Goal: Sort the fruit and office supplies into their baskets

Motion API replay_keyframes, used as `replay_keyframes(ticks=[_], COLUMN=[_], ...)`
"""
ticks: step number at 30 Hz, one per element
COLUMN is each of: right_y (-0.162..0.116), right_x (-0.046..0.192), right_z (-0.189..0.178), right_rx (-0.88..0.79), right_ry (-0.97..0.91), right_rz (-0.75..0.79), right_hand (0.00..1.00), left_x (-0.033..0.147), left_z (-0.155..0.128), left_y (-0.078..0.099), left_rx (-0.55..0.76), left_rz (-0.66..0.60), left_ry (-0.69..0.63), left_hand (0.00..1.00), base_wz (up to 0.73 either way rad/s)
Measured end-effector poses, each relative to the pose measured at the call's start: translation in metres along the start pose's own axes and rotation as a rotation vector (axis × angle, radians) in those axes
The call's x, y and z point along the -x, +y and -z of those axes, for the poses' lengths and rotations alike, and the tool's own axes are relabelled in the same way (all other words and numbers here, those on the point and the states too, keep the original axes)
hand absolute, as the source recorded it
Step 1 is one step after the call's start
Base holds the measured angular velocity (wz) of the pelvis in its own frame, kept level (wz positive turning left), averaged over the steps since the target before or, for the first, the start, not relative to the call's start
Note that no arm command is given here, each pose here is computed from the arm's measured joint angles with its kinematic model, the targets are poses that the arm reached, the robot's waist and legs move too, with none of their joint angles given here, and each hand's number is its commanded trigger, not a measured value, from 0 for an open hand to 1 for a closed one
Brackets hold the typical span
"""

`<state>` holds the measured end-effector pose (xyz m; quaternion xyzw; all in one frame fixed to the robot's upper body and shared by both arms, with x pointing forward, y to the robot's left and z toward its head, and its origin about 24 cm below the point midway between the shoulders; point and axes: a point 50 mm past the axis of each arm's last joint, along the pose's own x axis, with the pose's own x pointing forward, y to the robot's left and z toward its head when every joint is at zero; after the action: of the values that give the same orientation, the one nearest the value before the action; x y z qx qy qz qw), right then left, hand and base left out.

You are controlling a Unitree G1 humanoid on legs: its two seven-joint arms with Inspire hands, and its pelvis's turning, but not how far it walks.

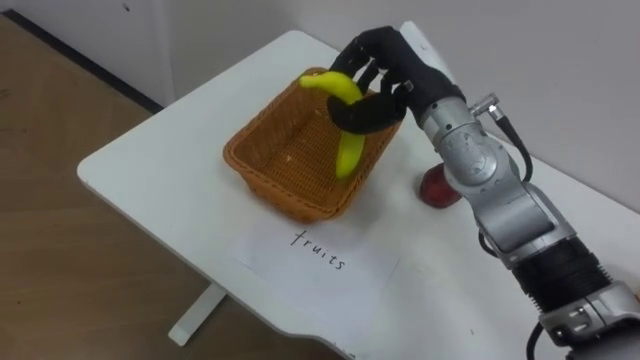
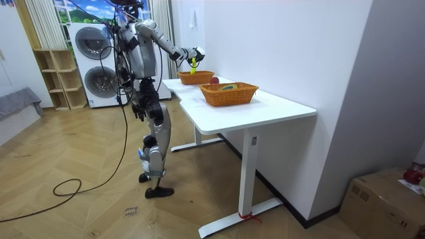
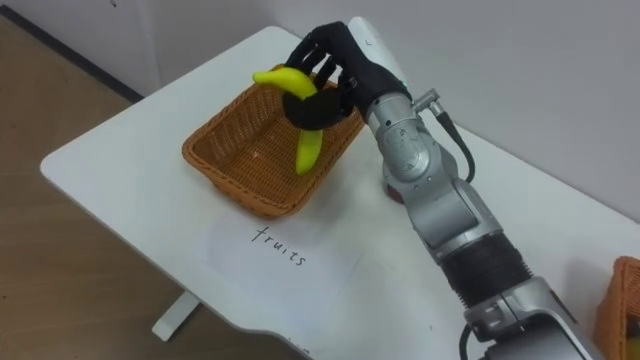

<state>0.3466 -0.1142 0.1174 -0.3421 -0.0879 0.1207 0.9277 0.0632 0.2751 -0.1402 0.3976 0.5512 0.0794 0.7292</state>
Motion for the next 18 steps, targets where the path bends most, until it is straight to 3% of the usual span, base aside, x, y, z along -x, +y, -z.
replay_keyframes(ticks=[1,2,18], right_y=[0.0001,0.0001,0.0053], right_x=[0.0000,0.0000,-0.0007], right_z=[0.0001,0.0001,0.0064], right_rx=[0.000,0.000,-0.009], right_ry=[0.001,0.001,0.032], right_rz=[0.000,0.000,-0.012], right_hand=[0.21,0.00,0.00], left_x=[0.0000,-0.0001,0.0006], left_z=[-0.0008,-0.0018,-0.0044], left_y=[0.0005,0.0011,-0.0013], left_rx=[0.001,0.003,0.009], left_rz=[-0.002,-0.005,0.000], left_ry=[-0.003,-0.007,-0.008], left_hand=[0.00,0.00,0.00], base_wz=[0.00,0.00,0.00])
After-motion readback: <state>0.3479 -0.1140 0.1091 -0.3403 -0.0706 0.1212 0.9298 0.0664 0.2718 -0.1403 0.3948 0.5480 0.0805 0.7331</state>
